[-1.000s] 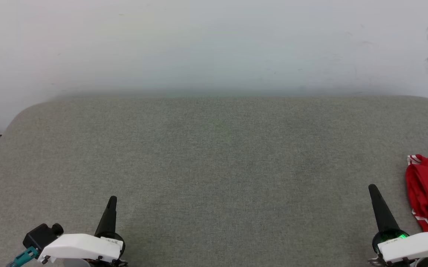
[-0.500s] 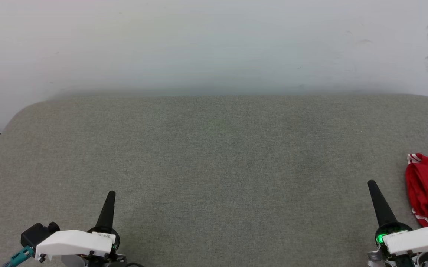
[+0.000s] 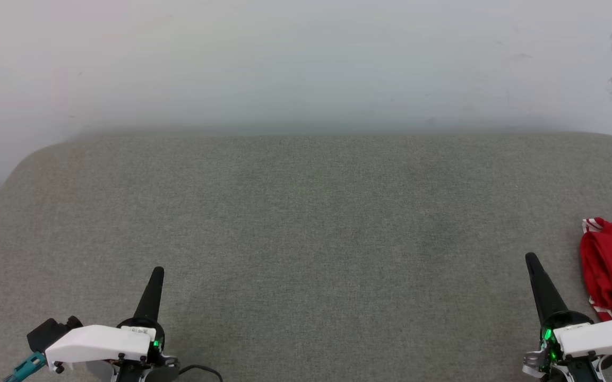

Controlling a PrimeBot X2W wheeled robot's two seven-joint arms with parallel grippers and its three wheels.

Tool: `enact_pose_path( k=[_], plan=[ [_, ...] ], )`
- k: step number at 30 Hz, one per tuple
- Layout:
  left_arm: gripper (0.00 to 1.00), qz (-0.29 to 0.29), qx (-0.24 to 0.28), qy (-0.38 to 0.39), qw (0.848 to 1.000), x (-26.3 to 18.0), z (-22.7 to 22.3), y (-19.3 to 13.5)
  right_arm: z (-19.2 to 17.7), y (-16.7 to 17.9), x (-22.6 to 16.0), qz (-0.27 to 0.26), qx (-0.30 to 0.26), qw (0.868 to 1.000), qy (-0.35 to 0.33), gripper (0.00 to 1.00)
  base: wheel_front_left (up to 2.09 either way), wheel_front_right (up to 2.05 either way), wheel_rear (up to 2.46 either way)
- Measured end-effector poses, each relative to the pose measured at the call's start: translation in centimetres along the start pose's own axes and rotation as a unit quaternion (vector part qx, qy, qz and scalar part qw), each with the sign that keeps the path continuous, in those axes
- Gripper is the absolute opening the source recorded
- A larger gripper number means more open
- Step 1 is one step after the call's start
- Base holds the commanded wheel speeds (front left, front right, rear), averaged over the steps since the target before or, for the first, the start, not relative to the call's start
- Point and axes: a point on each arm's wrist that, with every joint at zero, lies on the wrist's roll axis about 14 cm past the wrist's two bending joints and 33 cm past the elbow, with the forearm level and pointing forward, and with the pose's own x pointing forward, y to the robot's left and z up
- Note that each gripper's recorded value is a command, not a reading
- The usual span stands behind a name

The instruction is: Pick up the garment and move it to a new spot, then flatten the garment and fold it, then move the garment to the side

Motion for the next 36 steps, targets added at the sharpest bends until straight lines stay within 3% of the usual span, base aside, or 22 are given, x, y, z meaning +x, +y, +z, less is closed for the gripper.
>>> enact_pose_path(
  k=[36],
  plan=[
    [0.00, -0.025, -0.133, 0.003, 0.991, 1.1, 0.3, -1.1, 0.2, -0.4, 1.3, -0.002, 0.139, 0.990, -0.008, 0.00, 0.00, 0.00, 0.00]
  ],
)
